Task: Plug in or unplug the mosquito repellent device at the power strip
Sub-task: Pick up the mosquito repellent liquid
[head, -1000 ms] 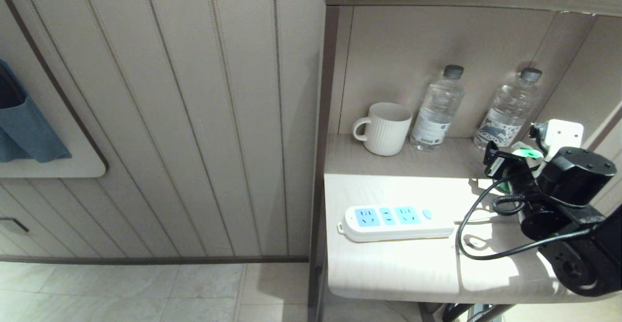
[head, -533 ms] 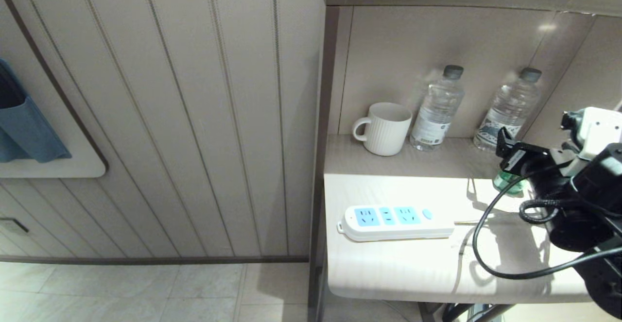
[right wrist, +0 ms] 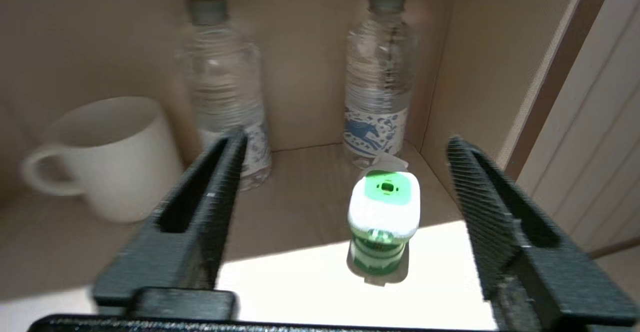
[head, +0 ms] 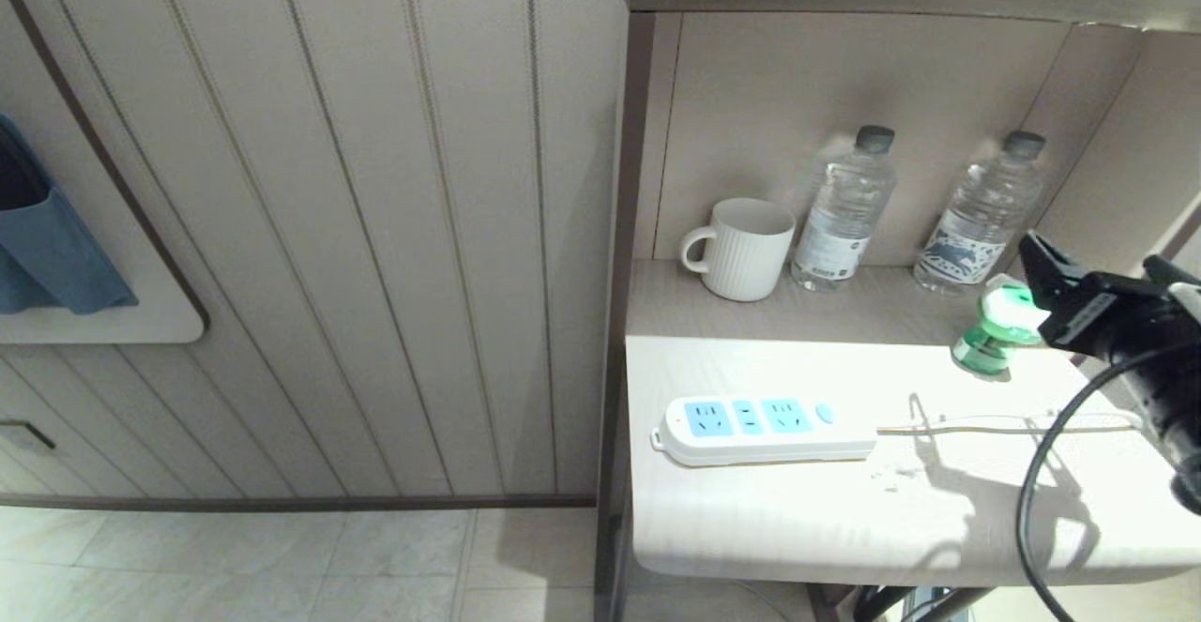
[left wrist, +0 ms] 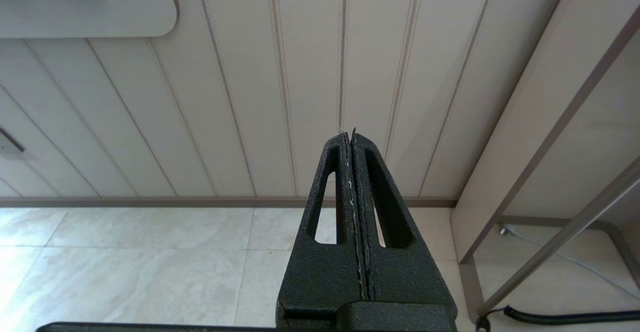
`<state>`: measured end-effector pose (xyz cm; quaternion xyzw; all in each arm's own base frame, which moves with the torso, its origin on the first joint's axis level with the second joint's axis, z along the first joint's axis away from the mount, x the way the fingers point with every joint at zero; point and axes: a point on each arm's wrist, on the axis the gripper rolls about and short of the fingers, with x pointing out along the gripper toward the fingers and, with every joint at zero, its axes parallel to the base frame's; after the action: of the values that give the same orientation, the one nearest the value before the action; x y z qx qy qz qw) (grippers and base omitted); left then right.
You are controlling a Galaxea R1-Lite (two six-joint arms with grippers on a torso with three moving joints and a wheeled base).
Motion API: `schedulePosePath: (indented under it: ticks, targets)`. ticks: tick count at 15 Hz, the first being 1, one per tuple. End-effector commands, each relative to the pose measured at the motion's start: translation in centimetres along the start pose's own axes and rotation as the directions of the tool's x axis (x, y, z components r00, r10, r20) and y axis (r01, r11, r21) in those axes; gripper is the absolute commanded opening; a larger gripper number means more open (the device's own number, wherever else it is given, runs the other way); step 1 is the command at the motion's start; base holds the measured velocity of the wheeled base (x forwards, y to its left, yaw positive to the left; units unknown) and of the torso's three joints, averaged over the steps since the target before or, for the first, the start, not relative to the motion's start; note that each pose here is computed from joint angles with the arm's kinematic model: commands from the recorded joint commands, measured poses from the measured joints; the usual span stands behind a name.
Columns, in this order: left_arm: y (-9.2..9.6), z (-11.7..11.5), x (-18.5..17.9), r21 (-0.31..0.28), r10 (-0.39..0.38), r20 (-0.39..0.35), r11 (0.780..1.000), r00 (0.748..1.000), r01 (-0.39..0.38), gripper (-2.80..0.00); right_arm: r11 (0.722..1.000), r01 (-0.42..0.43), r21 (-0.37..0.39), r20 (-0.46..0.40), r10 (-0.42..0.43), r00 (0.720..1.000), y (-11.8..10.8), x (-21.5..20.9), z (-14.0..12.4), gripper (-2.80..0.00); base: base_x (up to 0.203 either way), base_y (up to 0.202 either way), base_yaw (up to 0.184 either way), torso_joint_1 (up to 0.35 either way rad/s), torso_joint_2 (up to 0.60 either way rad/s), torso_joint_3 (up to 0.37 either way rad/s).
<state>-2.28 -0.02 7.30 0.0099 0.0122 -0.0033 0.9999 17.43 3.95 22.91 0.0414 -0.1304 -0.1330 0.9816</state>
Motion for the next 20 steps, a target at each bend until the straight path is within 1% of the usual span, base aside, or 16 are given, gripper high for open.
schedulePosePath:
  ticks: [1,2,3,4,5,7,9,12,14,15,17,18,20]
  targets:
    - [0.0,0.0,0.0,0.0,0.0,-0.002,1.0,1.0,0.0,-2.8,0.997,-0.076,0.013,-0.044,0.077,0.996,-1.5,-4.4,3.6,-2.8,0.0,0.0,0.0,0.0,0.0,0.0]
    - [0.0,0.0,0.0,0.0,0.0,-0.002,1.0,1.0,0.0,-2.8,0.995,-0.098,0.011,-0.089,0.098,0.991,-1.7,-5.3,4.4,-2.8,0.0,0.0,0.0,0.0,0.0,0.0]
    - [0.0,0.0,0.0,0.0,0.0,-0.002,1.0,1.0,0.0,-2.8,0.994,-0.105,0.032,-0.109,0.107,0.988,-2.0,-5.9,5.2,-2.8,0.0,0.0,0.0,0.0,0.0,0.0]
    - [0.0,0.0,0.0,0.0,0.0,-0.002,1.0,1.0,0.0,-2.8,0.994,-0.098,0.056,-0.109,0.104,0.989,-2.1,-6.1,5.6,-2.8,0.0,0.0,0.0,0.0,0.0,0.0]
    - [0.0,0.0,0.0,0.0,0.0,-0.002,1.0,1.0,0.0,-2.8,0.996,-0.071,0.052,-0.116,0.077,0.99,-2.2,-6.1,5.4,-2.8,0.0,0.0,0.0,0.0,0.0,0.0]
    - [0.0,0.0,0.0,0.0,0.0,-0.002,1.0,1.0,0.0,-2.8,1.0,0.015,0.023,-0.139,-0.011,0.99,-2.3,-6.2,4.8,-2.8,0.0,0.0,0.0,0.0,0.0,0.0]
    - [0.0,0.0,0.0,0.0,0.0,-0.002,1.0,1.0,0.0,-2.8,0.996,0.09,-0.001,-0.152,-0.089,0.984,-2.6,-6.4,4.3,-2.8,0.0,0.0,0.0,0.0,0.0,0.0]
    - [0.0,0.0,0.0,0.0,0.0,-0.002,1.0,1.0,0.0,-2.8,0.971,0.237,-0.028,-0.144,-0.238,0.96,-3.6,-7.4,3.7,-2.8,0.0,0.0,0.0,0.0,0.0,0.0]
    - [0.0,0.0,0.0,0.0,0.0,-0.002,1.0,1.0,0.0,-2.8,0.942,0.336,-0.03,-0.112,-0.337,0.935,-5.0,-8.2,4.0,-2.8,0.0,0.0,0.0,0.0,0.0,0.0]
    - [0.0,0.0,0.0,0.0,0.0,-0.002,1.0,1.0,0.0,-2.8,0.916,0.4,-0.033,-0.09,-0.401,0.911,-5.8,-8.6,4.0,-2.8,0.0,0.0,0.0,0.0,0.0,0.0]
    - [0.0,0.0,0.0,0.0,0.0,-0.002,1.0,1.0,0.0,-2.8,0.85,0.525,-0.041,-0.041,-0.526,0.849,-7.7,-10.1,3.7,-2.8,0.0,0.0,0.0,0.0,0.0,0.0]
    - [0.0,0.0,0.0,0.0,0.0,-0.002,1.0,1.0,0.0,-2.8,0.82,0.57,-0.045,-0.02,-0.572,0.82,-8.5,-11.1,3.3,-2.8,0.0,0.0,0.0,0.0,0.0,0.0]
    - [0.0,0.0,0.0,0.0,0.0,-0.002,1.0,1.0,0.0,-2.8,0.77,0.635,-0.06,0.012,-0.636,0.772,-9.6,-13.1,2.1,-2.8,0.0,0.0,0.0,0.0,0.0,0.0]
